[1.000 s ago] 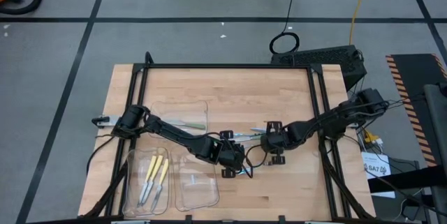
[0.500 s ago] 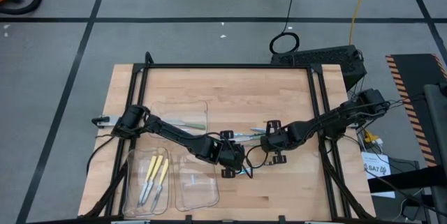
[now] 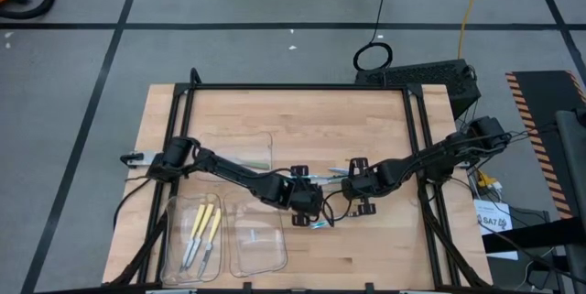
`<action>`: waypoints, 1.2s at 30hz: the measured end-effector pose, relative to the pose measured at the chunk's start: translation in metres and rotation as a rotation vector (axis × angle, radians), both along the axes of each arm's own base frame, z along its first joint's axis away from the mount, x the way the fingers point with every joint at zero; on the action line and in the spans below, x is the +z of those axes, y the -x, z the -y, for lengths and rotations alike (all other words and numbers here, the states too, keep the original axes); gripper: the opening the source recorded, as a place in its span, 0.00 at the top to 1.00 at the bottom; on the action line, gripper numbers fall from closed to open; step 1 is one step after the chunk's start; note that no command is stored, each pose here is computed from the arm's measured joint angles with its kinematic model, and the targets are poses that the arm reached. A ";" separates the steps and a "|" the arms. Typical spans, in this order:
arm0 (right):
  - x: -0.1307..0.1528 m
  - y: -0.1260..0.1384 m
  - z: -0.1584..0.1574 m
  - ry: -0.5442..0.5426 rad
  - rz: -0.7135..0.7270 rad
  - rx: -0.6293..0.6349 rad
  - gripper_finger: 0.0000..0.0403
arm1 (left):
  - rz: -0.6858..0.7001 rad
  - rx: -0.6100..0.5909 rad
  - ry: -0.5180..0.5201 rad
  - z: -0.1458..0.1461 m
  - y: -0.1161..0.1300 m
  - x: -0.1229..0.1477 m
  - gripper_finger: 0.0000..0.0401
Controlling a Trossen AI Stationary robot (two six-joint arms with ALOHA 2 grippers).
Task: Sort silverware by color (type)
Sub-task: Put the bottom green table knife into the top transparent bin
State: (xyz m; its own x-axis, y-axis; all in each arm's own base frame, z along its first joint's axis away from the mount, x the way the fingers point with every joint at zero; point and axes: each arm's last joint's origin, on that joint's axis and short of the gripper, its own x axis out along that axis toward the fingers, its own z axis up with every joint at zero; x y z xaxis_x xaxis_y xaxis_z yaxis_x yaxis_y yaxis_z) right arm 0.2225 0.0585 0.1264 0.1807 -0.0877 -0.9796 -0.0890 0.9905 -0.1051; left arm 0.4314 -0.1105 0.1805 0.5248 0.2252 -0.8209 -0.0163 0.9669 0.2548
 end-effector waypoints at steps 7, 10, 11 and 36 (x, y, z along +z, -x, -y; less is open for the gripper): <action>0.001 0.001 0.000 -0.001 -0.004 0.002 0.95 | -0.015 -0.022 -0.022 -0.002 -0.006 -0.016 0.56; 0.001 0.001 0.000 -0.001 -0.004 0.002 0.95 | -0.029 -0.029 -0.029 -0.001 -0.005 -0.018 0.56; 0.001 0.001 0.000 -0.001 -0.003 0.002 0.95 | -0.027 -0.028 -0.029 -0.002 -0.006 -0.018 0.56; 0.001 0.000 0.000 -0.005 0.005 0.002 0.96 | -0.054 0.000 -0.070 -0.014 -0.013 -0.038 0.61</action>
